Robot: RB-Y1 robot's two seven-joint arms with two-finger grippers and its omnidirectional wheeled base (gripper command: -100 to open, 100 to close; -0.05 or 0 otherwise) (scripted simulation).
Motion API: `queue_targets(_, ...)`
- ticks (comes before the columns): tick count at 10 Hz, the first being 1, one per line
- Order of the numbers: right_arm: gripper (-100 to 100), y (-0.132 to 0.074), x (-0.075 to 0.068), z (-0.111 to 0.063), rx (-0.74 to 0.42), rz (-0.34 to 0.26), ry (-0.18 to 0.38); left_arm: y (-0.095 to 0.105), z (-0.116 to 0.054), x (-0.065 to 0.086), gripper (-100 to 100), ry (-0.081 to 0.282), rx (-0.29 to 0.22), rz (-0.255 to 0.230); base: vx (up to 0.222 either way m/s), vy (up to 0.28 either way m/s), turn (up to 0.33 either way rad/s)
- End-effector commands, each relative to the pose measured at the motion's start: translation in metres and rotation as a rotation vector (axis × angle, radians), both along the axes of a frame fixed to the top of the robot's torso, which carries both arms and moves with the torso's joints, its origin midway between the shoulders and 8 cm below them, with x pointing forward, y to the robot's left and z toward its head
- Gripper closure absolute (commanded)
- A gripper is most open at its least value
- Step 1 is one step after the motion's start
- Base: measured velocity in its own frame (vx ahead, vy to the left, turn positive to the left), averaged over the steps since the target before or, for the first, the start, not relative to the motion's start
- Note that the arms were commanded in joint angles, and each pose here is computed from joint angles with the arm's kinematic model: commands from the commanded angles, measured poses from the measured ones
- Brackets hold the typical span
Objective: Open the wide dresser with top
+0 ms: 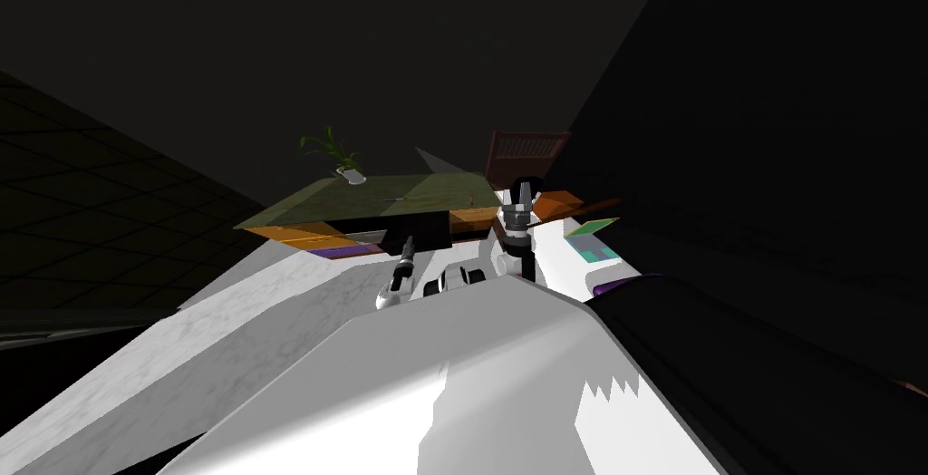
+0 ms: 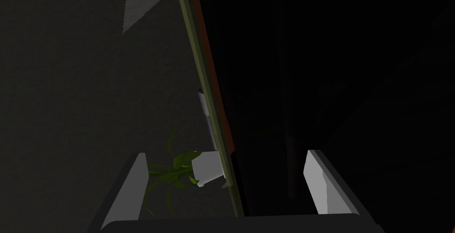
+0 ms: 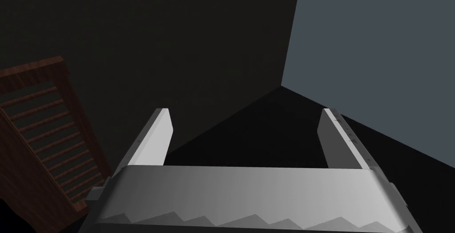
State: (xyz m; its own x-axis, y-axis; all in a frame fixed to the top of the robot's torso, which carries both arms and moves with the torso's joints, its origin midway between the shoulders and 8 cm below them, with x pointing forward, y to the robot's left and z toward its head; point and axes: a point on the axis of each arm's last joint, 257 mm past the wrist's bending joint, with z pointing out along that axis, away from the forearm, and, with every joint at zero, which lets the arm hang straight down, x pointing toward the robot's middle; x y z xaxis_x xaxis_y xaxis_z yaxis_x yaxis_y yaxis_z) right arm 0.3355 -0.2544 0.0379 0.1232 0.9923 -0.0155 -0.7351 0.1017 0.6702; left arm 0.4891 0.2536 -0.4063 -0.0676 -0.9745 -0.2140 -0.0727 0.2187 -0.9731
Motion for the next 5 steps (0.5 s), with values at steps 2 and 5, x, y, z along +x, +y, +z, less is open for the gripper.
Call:
queue_targets(2, 0, 0.0000, 0.0000, 0.0000, 0.000, 0.000, 0.000, 0.0005, -0.0053, -0.0034, 0, 0.013, -0.001, 0.002, 0.000, 0.000, 0.000)
queue_targets(5, 0, 0.0000, 0.0000, 0.0000, 0.000, 0.000, 0.000, 0.0010, -0.0083, -0.0052, 0, 0.021, -0.001, 0.004, 0.000, 0.000, 0.000)
